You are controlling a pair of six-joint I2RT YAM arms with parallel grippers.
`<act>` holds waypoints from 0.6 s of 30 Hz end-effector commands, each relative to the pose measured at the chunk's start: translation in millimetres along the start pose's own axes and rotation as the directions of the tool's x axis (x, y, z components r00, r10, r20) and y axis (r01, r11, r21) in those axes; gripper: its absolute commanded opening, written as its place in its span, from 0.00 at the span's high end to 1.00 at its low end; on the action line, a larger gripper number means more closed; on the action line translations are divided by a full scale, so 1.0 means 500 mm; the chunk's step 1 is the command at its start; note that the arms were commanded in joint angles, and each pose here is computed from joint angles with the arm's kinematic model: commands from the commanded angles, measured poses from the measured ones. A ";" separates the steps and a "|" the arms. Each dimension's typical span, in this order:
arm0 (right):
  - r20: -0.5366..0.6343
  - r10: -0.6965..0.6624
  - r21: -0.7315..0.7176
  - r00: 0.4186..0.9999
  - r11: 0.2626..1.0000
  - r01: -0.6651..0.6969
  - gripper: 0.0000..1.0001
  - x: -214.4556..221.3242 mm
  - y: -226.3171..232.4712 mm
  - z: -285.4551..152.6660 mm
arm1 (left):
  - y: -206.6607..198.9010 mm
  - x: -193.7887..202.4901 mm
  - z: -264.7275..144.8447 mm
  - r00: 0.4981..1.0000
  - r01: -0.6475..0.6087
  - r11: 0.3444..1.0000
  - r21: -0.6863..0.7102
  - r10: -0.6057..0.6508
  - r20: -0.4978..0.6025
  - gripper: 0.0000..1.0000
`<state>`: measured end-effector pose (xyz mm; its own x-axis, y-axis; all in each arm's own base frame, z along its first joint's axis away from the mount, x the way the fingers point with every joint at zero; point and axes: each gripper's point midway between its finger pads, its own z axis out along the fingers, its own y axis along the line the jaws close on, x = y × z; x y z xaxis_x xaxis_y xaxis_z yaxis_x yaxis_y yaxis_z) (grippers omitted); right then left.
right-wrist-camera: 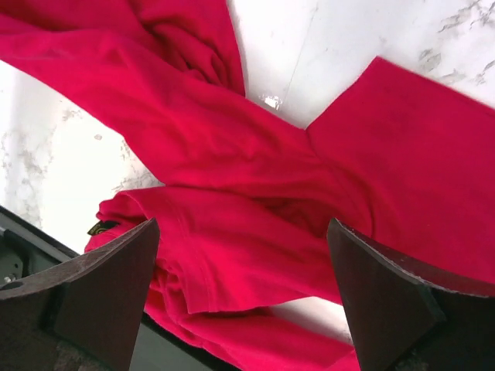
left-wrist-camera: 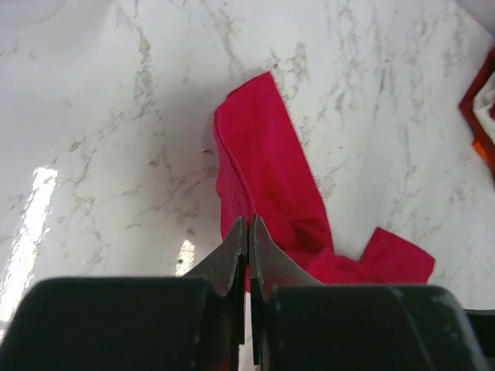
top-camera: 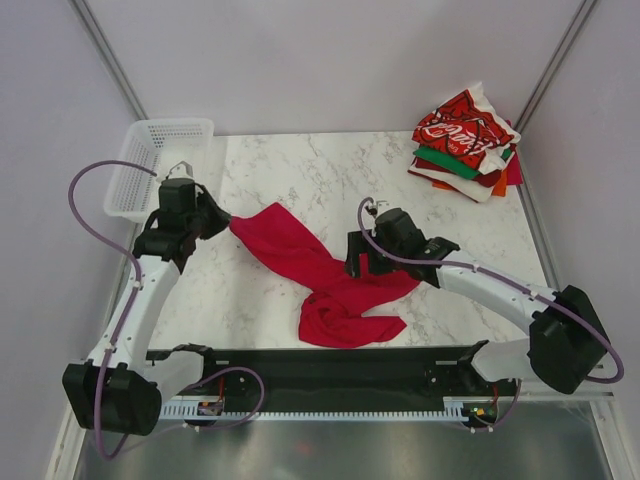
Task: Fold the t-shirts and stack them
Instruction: Flatten the tshirt out
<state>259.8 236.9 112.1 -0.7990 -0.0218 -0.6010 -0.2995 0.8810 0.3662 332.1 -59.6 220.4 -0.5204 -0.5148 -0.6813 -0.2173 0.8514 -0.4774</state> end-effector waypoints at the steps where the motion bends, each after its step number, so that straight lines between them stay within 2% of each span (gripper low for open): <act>1: 0.030 0.019 0.098 0.999 0.995 -0.022 0.02 -0.011 -0.021 0.007 | 0.077 0.049 -0.025 0.996 -0.077 0.989 -0.124 0.072 -0.044 0.98; 4: 0.054 0.015 0.146 0.998 0.989 -0.023 0.02 -0.015 -0.039 -0.002 | 0.107 0.059 -0.037 0.996 -0.092 0.983 -0.158 0.087 -0.038 0.98; 6: 0.074 0.012 0.230 0.997 0.973 -0.029 0.02 -0.026 -0.068 -0.014 | 0.117 0.069 -0.038 0.994 -0.100 0.982 -0.161 0.092 -0.060 0.98; 7: 0.124 0.012 0.350 0.992 0.935 -0.055 0.02 -0.044 -0.115 -0.024 | 0.120 0.078 -0.038 0.993 -0.105 0.982 -0.155 0.094 -0.076 0.98; 9: 0.158 0.056 0.416 0.986 0.901 -0.118 0.02 -0.055 -0.178 -0.032 | 0.123 0.088 -0.038 0.992 -0.108 0.983 -0.150 0.096 -0.086 0.98; 11: 0.157 0.162 0.311 0.974 0.928 -0.205 0.02 -0.059 -0.195 -0.015 | 0.125 0.091 -0.040 0.991 -0.114 0.982 -0.150 0.102 -0.087 0.98; 12: 0.164 0.250 0.316 0.954 0.903 -0.291 0.03 -0.050 -0.253 -0.015 | 0.127 0.094 -0.039 0.991 -0.116 0.982 -0.149 0.103 -0.090 0.98; 13: 0.149 0.293 0.275 0.945 0.905 -0.324 0.06 -0.045 -0.257 -0.008 | 0.126 0.093 -0.040 0.990 -0.120 0.982 -0.147 0.108 -0.091 0.98; 18: 0.157 0.348 0.294 0.924 0.877 -0.380 0.08 -0.038 -0.302 0.010 | 0.121 0.097 -0.038 0.989 -0.121 0.984 -0.130 0.108 -0.101 0.98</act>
<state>317.9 87.0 66.3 -0.7535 0.3465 -0.5588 0.2371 0.9359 0.2606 278.0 -32.1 163.0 -0.6250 -0.4445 -0.6417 -0.2991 0.8957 -0.3291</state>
